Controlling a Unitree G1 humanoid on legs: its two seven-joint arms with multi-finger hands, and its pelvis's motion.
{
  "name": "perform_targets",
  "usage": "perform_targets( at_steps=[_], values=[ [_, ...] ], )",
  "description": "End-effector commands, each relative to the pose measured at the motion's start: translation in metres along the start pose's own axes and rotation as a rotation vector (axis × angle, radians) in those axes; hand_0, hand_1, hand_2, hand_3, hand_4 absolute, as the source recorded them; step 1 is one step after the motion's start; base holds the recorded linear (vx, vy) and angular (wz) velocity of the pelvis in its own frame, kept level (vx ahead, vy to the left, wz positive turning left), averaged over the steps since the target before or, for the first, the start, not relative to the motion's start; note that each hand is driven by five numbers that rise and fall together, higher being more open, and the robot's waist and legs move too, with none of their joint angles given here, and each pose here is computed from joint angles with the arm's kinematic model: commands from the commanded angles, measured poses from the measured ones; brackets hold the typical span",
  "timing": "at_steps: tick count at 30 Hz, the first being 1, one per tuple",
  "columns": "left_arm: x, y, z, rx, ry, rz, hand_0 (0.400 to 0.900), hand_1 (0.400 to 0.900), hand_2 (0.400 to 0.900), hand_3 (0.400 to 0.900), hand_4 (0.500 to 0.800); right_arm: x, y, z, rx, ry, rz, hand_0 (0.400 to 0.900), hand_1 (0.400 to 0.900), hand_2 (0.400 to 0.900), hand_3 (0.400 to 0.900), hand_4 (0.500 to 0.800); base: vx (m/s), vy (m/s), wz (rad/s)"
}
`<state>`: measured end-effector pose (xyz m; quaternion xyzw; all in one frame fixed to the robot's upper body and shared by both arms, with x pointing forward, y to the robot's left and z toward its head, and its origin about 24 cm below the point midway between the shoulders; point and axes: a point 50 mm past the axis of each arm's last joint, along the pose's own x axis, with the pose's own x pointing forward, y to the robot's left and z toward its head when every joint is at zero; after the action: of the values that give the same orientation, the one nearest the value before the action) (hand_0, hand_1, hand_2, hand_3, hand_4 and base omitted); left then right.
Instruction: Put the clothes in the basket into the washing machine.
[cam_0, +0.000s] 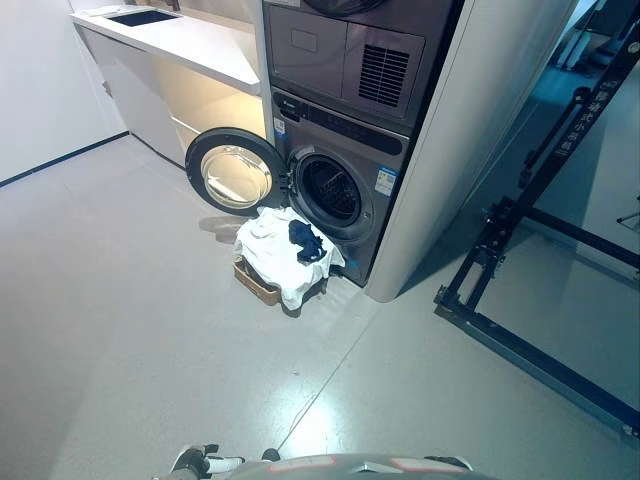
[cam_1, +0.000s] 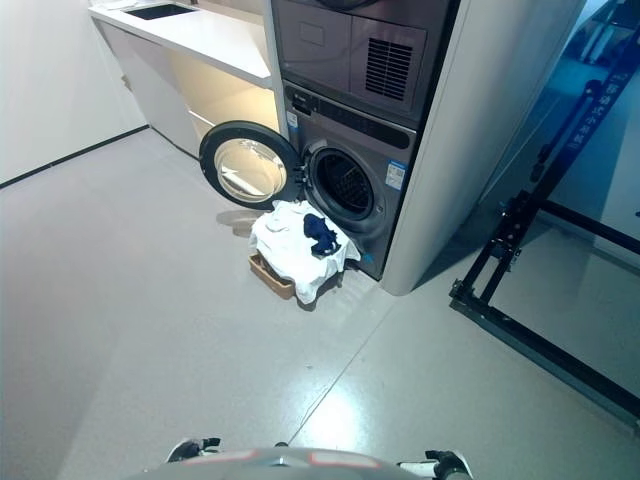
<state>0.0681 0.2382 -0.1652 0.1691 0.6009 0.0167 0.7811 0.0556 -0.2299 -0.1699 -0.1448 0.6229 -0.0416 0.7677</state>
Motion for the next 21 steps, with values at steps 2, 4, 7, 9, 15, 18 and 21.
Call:
perform_targets(
  at_steps=[2, 4, 7, 9, 15, 18, 21],
  values=[
    [0.0015, 0.0031, 0.0040, 0.042, 0.009, 0.020, 0.900, 0.900, 0.900, 0.900, 0.800, 0.0019, -0.0208, 0.0153, -0.061, -0.031, -0.058, 0.900, 0.900, 0.900, 0.900, 0.800, 0.004, 0.002, 0.02],
    [0.0015, 0.0030, 0.0038, 0.038, 0.011, 0.017, 0.900, 0.900, 0.900, 0.900, 0.800, 0.0019, -0.0207, 0.0154, -0.062, -0.031, -0.057, 0.900, 0.900, 0.900, 0.900, 0.800, 0.000, 0.000, 0.00],
    [0.0012, 0.0009, -0.0005, 0.026, 0.035, 0.010, 0.900, 0.900, 0.900, 0.900, 0.800, 0.0019, -0.0201, 0.0145, -0.068, -0.025, -0.051, 0.900, 0.900, 0.900, 0.900, 0.800, 0.000, 0.000, 0.00],
    [0.0011, 0.0004, -0.0012, -0.001, 0.037, 0.011, 0.900, 0.900, 0.900, 0.900, 0.800, 0.0019, -0.0200, 0.0131, -0.070, -0.018, -0.051, 0.900, 0.900, 0.900, 0.900, 0.800, 0.014, 0.010, 0.02],
    [0.0008, 0.0001, -0.0033, -0.031, 0.047, 0.018, 0.900, 0.900, 0.900, 0.900, 0.800, 0.0018, -0.0223, 0.0103, -0.060, 0.000, -0.060, 0.900, 0.900, 0.900, 0.900, 0.800, 0.017, 0.040, -0.04],
    [0.0010, -0.0006, -0.0024, -0.037, 0.047, 0.018, 0.900, 0.900, 0.900, 0.900, 0.800, 0.0019, -0.0244, 0.0108, -0.061, 0.006, -0.068, 0.900, 0.900, 0.900, 0.900, 0.800, 0.007, 0.085, -0.06],
    [0.0012, -0.0014, -0.0013, -0.040, 0.049, 0.010, 0.900, 0.900, 0.900, 0.900, 0.800, 0.0022, -0.0275, 0.0152, -0.058, 0.000, -0.077, 0.900, 0.900, 0.900, 0.900, 0.800, 0.014, 0.115, -0.07]
  ],
)
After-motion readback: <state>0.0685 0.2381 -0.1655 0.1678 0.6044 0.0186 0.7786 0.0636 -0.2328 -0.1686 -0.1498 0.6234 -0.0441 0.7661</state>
